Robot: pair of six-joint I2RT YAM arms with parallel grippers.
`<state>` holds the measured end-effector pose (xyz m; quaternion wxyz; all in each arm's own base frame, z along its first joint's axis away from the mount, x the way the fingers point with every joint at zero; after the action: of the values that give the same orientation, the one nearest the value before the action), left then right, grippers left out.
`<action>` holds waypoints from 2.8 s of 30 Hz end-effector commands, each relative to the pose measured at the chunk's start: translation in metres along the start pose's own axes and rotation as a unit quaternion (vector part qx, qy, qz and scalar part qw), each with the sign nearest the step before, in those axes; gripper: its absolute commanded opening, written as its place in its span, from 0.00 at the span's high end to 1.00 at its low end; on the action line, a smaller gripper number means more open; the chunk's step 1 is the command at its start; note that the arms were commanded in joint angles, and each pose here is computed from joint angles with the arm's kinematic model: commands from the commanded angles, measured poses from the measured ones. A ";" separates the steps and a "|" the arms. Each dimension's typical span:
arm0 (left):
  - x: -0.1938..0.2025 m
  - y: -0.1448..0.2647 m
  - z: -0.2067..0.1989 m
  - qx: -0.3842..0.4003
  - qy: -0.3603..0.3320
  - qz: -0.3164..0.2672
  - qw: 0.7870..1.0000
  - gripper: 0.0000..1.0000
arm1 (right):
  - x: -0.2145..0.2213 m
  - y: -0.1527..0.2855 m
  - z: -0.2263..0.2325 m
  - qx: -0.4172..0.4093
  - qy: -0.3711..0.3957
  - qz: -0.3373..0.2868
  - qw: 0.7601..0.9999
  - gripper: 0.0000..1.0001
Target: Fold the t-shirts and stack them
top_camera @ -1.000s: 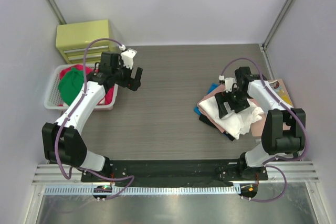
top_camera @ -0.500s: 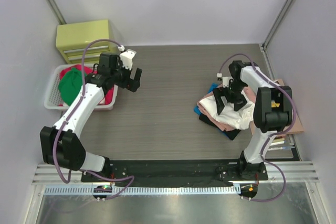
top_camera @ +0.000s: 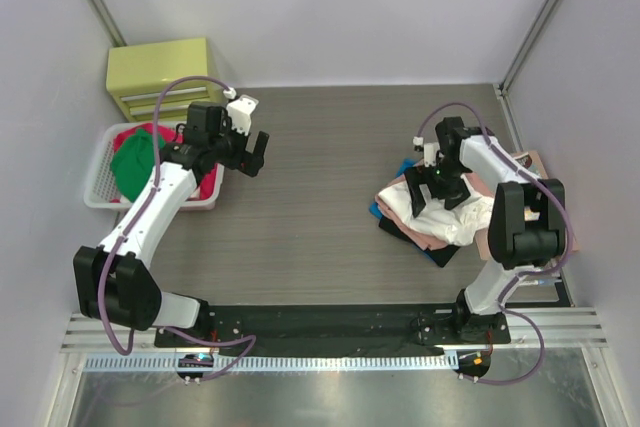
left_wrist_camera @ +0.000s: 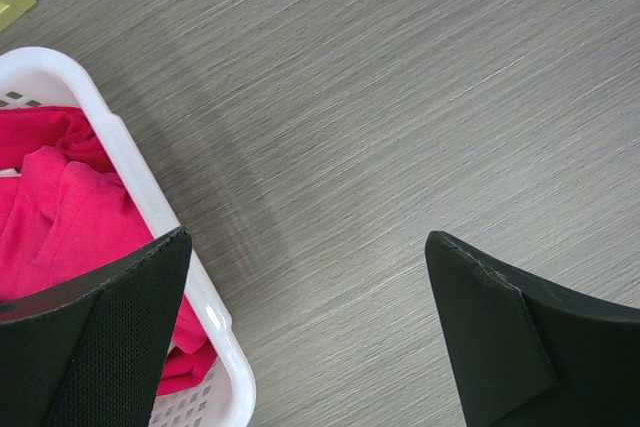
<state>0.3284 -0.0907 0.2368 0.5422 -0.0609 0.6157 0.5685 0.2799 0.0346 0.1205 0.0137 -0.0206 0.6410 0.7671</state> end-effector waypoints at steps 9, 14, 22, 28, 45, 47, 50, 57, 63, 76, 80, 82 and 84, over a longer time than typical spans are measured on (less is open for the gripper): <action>-0.012 -0.004 0.004 0.003 0.001 -0.017 1.000 0.00 | 0.009 0.059 0.010 0.002 0.051 -0.225 0.973 0.00; -0.016 -0.002 0.005 0.003 0.004 -0.021 1.000 0.00 | 0.015 0.058 0.003 0.028 0.045 -0.228 0.972 0.00; -0.013 0.001 0.004 -0.002 0.000 -0.019 1.000 0.00 | 0.027 0.030 0.005 0.000 0.034 -0.193 0.981 0.00; -0.014 0.002 0.005 -0.003 -0.001 -0.020 1.000 0.00 | 0.025 0.026 0.000 0.019 0.038 -0.193 0.980 0.00; -0.015 0.005 0.003 0.000 -0.004 -0.026 1.000 0.00 | 0.024 0.017 -0.005 0.029 0.045 -0.173 0.983 0.34; -0.016 0.005 0.003 0.002 -0.002 -0.027 1.000 0.00 | 0.025 0.022 -0.005 0.034 0.048 -0.178 0.982 0.23; -0.018 0.005 0.003 0.004 0.000 -0.030 1.000 0.00 | 0.028 0.025 -0.007 0.040 0.054 -0.176 0.982 0.06; -0.020 0.009 0.003 0.005 -0.002 -0.034 0.999 0.00 | 0.023 0.062 0.000 0.040 0.065 -0.213 0.974 0.00; -0.018 0.010 0.002 0.003 -0.007 -0.034 0.999 0.00 | 0.033 0.128 0.017 0.010 0.080 -0.299 0.951 0.00; -0.020 0.004 0.002 0.013 -0.002 -0.031 0.999 0.00 | 0.050 0.092 0.007 0.020 0.067 -0.223 0.972 0.99; -0.019 0.005 0.003 0.009 -0.003 -0.030 1.000 0.00 | 0.041 0.074 0.012 -0.008 0.061 -0.189 0.980 0.99; -0.020 0.005 0.003 0.009 -0.004 -0.031 0.999 0.00 | 0.034 0.062 0.012 -0.009 0.056 -0.162 0.985 0.99; -0.020 0.004 0.004 0.009 -0.003 -0.031 0.999 0.00 | 0.030 0.049 0.012 -0.018 0.055 -0.134 0.989 0.99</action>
<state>0.3296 -0.0951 0.2359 0.5427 -0.0544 0.6269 0.5564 0.2336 0.0298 0.1782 0.0965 -0.1629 0.6340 0.7498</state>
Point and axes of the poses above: each gripper's point midway between its finger pads, its own y axis back along the fingers, its own z axis along the line the jaws close on, x = y × z, the point moved 6 cm from there along y, back along the fingers, and after that the axes turned 14 degrees about -y, right-handed, at the moved point
